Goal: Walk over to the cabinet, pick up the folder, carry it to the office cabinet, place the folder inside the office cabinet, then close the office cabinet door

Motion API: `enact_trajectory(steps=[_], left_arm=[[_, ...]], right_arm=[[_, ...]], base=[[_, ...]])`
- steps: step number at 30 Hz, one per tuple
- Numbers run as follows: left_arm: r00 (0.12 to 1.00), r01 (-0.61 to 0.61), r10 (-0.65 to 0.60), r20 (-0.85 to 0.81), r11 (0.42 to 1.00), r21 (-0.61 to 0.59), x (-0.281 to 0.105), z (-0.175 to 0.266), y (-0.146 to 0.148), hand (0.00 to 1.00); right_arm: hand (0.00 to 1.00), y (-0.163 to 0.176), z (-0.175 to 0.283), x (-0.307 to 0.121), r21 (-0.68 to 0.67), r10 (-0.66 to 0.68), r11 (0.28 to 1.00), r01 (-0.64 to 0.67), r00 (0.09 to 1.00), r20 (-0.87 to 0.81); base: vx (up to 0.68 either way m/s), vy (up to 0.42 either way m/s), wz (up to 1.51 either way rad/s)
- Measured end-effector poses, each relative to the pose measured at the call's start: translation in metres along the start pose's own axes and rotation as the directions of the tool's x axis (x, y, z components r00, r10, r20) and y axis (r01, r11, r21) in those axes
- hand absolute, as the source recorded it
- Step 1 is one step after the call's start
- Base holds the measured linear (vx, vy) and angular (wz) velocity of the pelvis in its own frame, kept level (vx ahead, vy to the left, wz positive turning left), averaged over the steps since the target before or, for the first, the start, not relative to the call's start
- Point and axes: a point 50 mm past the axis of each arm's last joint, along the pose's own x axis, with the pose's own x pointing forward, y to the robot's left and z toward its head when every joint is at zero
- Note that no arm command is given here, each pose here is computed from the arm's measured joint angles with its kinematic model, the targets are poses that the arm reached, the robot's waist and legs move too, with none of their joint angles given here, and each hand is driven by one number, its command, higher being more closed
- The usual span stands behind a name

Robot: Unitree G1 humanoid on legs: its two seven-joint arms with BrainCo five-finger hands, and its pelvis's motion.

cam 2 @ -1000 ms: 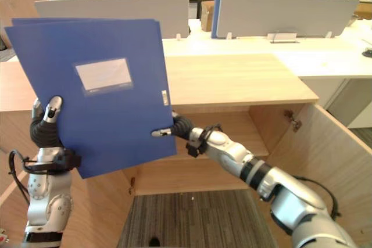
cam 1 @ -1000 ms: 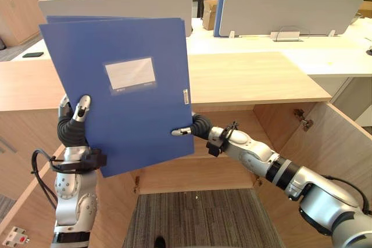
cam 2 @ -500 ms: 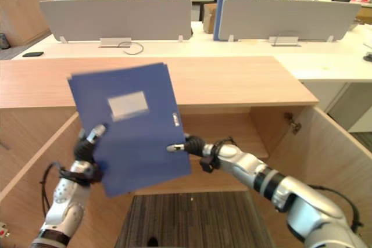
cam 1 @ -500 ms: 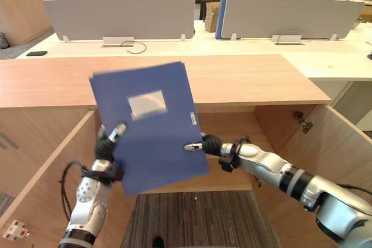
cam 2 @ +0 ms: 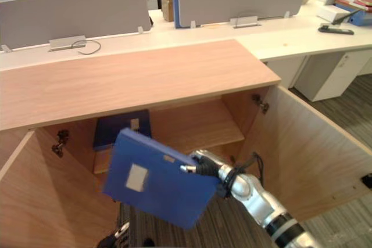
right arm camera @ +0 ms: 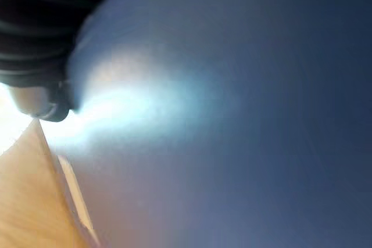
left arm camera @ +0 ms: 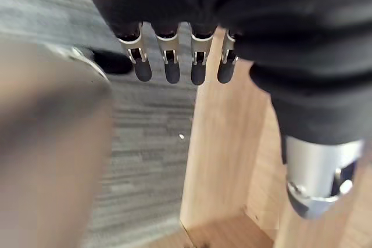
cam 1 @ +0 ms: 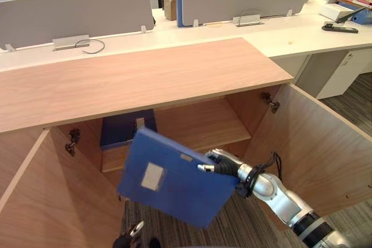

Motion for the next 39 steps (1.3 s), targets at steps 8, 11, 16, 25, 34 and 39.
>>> enact_trajectory(steps=[8, 11, 16, 25, 34, 39], left_arm=[[0.993, -0.116, 0.116, -0.005, 0.991, -0.061, -0.007, -0.007, 0.017, 0.0], [0.992, -0.127, 0.127, 0.005, 0.989, -0.078, -0.006, -0.005, 0.016, 0.0], [0.992, -0.123, 0.126, 0.025, 0.988, -0.091, -0.003, -0.002, 0.01, 0.0], [0.991, -0.125, 0.129, 0.044, 0.988, -0.091, -0.003, 0.0, 0.006, 0.0], [0.986, -0.131, 0.141, 0.089, 0.985, -0.108, -0.005, 0.008, 0.009, 0.0], [0.984, -0.135, 0.147, 0.099, 0.983, -0.124, -0.005, 0.009, 0.01, 0.0]], right_arm=[[1.0, 0.042, -0.02, -0.002, -0.075, 0.197, 0.976, -0.207, 0.973, -0.118], [1.0, 0.045, -0.019, 0.001, -0.073, 0.201, 0.975, -0.21, 0.972, -0.12], [1.0, 0.048, -0.022, 0.005, -0.053, 0.204, 0.976, -0.213, 0.969, -0.139], [1.0, 0.016, -0.038, 0.016, 0.046, 0.039, 0.999, -0.029, 0.971, -0.235], [1.0, -0.108, -0.086, -0.013, 0.321, -0.523, 0.636, 0.701, 0.698, -0.489], [1.0, -0.111, -0.102, -0.021, 0.434, -0.533, 0.417, 0.799, 0.601, -0.596]], base=[[0.0, 0.008, 0.0], [0.01, 0.003, 0.01], [0.04, 0.004, 0.17], [0.02, 0.016, 0.1], [0.01, 0.02, 0.08], [0.01, 0.001, 0.0]])
